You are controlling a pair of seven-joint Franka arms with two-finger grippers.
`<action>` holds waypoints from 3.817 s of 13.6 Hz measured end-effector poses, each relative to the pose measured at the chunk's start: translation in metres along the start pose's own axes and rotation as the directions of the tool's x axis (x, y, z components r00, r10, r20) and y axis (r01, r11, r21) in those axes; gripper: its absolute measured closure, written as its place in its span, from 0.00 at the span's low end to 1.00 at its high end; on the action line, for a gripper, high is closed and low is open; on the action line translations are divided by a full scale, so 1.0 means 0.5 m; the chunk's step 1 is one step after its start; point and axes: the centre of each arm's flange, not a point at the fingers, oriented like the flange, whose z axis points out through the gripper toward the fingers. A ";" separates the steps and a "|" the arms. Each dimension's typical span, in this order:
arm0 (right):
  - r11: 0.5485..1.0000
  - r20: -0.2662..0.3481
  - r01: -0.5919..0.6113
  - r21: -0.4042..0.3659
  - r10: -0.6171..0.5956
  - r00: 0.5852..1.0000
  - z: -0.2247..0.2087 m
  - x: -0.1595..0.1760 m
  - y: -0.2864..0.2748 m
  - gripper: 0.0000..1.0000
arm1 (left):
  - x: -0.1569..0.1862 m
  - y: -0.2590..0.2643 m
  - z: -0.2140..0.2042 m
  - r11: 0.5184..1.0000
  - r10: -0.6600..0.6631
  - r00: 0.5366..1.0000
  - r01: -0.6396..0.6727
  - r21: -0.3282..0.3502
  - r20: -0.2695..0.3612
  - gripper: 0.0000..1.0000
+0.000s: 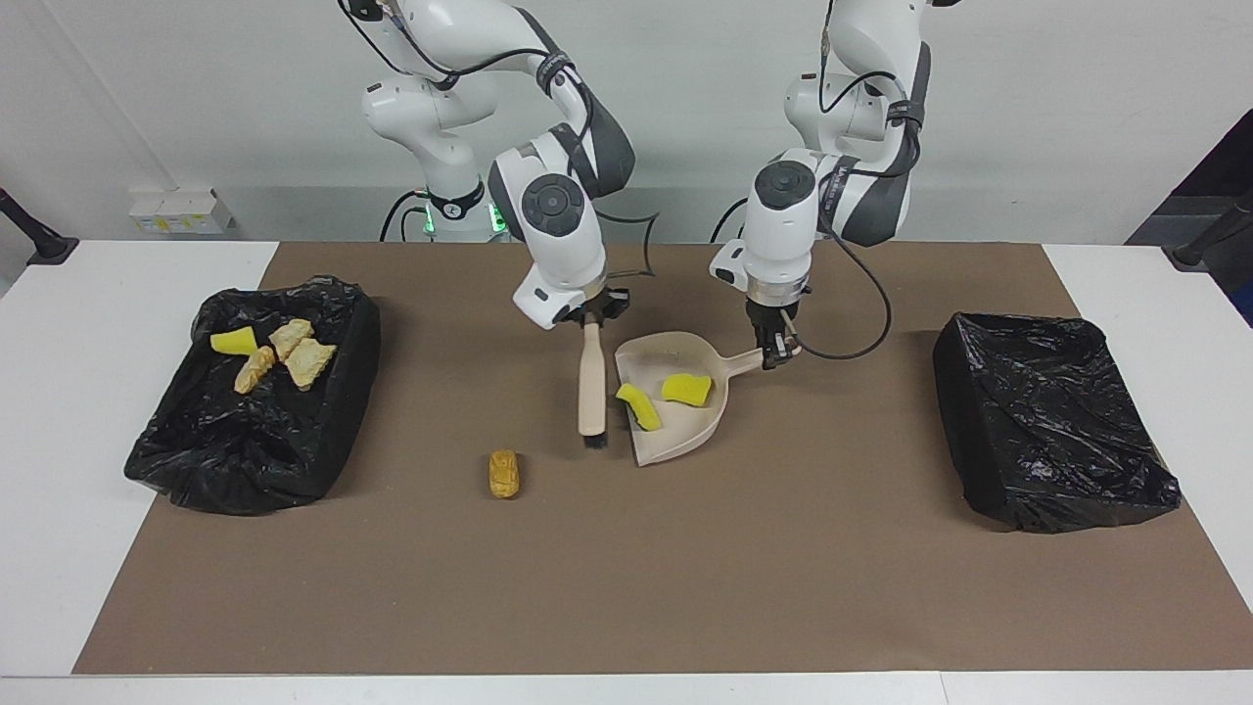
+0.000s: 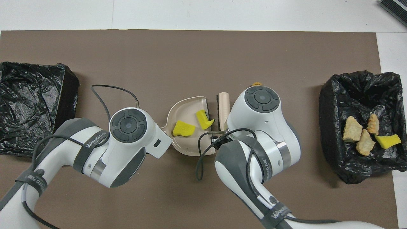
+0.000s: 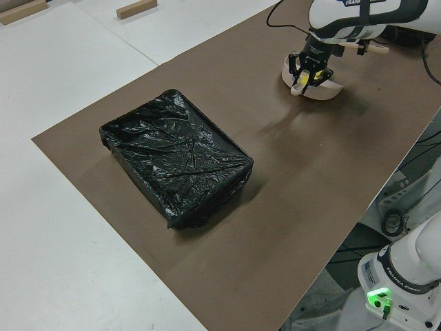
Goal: Sweep and dump trash in bin
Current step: 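Sweep the sponge and bread pieces into the dustpan with the brush, then carry the dustpan to the black bag while the right gripper withdraws, then tilt the dustpan over the black bag with the left gripper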
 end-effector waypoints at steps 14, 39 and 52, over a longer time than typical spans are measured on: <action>0.983 -0.045 0.163 -0.088 -0.167 0.985 0.111 0.116 0.225 0.74 | 0.004 -0.029 0.044 0.989 -0.149 0.988 0.150 0.014 -0.044 0.67; 0.995 0.066 0.046 0.090 -0.052 0.996 0.081 -0.089 -0.146 0.74 | -0.270 -0.172 -0.064 0.978 0.166 0.986 -0.162 0.128 -0.018 0.67; 0.999 0.059 0.031 -0.027 -0.030 0.998 0.239 -0.366 -0.423 0.58 | -0.970 -0.231 -0.206 0.980 0.010 0.998 -0.022 0.199 0.061 0.67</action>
